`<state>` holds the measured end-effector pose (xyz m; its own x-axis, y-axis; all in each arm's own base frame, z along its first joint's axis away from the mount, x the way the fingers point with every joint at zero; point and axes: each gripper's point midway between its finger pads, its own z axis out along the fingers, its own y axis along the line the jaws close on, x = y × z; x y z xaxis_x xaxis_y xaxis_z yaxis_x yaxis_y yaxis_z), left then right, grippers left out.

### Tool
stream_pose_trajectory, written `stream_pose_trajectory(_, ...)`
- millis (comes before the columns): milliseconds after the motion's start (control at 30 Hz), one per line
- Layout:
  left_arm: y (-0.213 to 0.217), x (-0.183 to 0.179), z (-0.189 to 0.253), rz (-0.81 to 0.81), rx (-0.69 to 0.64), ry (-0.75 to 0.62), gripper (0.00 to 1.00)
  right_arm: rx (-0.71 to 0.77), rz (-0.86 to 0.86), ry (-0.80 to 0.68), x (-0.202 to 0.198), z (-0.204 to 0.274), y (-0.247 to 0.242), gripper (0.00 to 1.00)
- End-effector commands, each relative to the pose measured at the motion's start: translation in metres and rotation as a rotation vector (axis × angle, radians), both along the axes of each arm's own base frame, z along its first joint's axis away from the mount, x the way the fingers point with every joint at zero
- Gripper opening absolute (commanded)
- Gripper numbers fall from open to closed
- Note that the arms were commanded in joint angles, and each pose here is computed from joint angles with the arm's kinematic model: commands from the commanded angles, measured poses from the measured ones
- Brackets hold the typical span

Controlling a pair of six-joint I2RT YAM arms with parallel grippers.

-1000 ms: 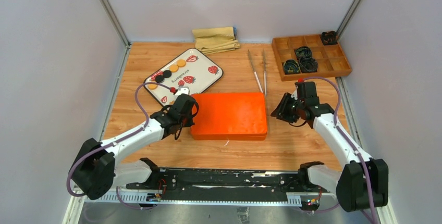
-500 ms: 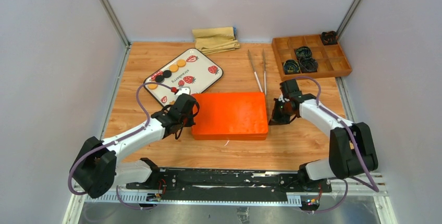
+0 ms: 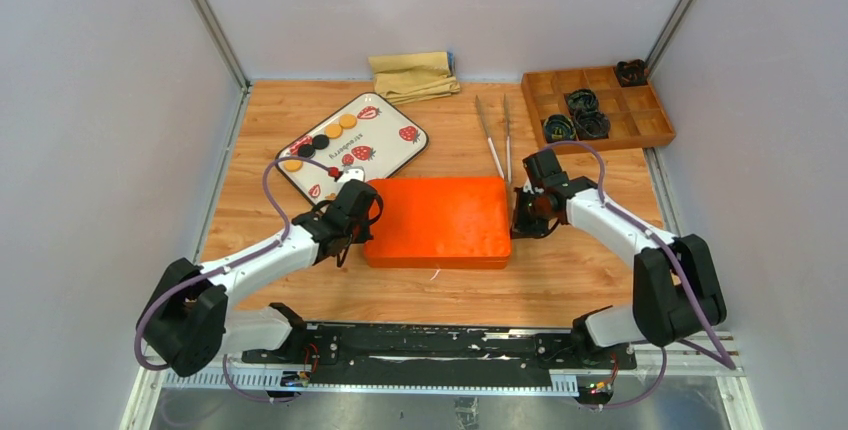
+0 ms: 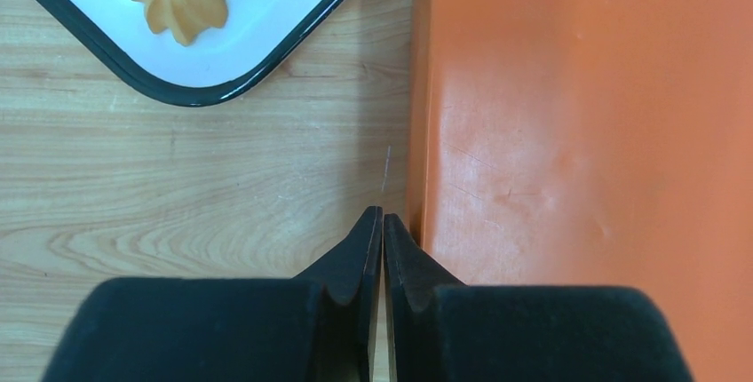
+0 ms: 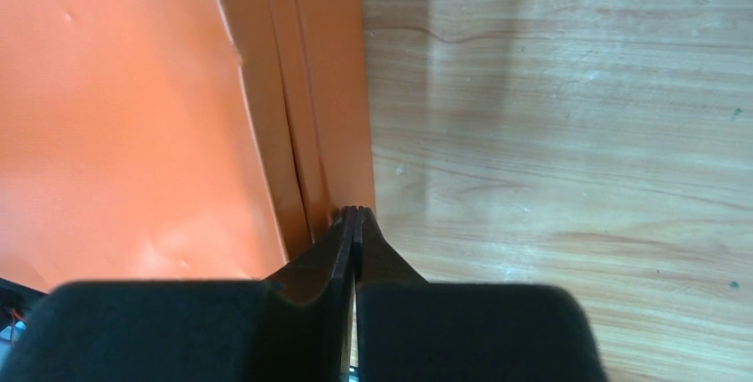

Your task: Pack the cookies

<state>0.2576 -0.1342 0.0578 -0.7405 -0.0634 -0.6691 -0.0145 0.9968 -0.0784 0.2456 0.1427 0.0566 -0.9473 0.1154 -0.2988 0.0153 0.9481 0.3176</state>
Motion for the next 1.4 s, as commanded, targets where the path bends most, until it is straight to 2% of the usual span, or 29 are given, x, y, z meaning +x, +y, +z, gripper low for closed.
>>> stream_pose_trajectory(0,-0.001,0.008,0.015,0.041,-0.002,-0.037,0.10,-0.082,-0.067,-0.053,0.003,0.017,-0.013,0.00)
stream_pose_trajectory(133,0.027,0.010,0.039,0.144,0.076,-0.107,0.10,-0.189,-0.132,-0.092,0.004,0.024,-0.036,0.00)
stream_pose_trajectory(400,0.068,0.012,0.104,0.316,0.159,-0.256,0.12,-0.282,-0.217,-0.147,0.006,0.036,-0.065,0.00)
stream_pose_trajectory(467,0.062,0.016,0.119,0.285,0.124,-0.292,0.12,-0.291,-0.227,-0.163,0.007,0.041,-0.070,0.00)
stream_pose_trajectory(567,0.032,0.025,0.130,0.152,0.023,-0.323,0.14,-0.307,-0.230,-0.189,0.009,0.048,-0.075,0.00)
stream_pose_trajectory(667,-0.004,0.034,0.120,0.027,-0.073,-0.299,0.14,-0.309,-0.222,-0.210,0.011,0.055,-0.076,0.00)
stream_pose_trajectory(833,-0.058,0.036,0.078,-0.139,-0.194,-0.153,0.11,-0.271,-0.185,-0.262,0.015,0.073,-0.070,0.00)
stream_pose_trajectory(1167,-0.073,0.024,0.023,-0.178,-0.231,-0.033,0.11,-0.215,-0.135,-0.359,0.024,0.104,-0.060,0.00)
stream_pose_trajectory(1300,-0.080,0.020,0.003,-0.197,-0.247,0.012,0.10,-0.132,-0.019,-0.428,0.033,0.119,-0.035,0.00)
stream_pose_trajectory(1367,-0.084,0.020,-0.005,-0.206,-0.261,0.028,0.09,-0.100,0.050,-0.418,0.035,0.122,-0.020,0.00)
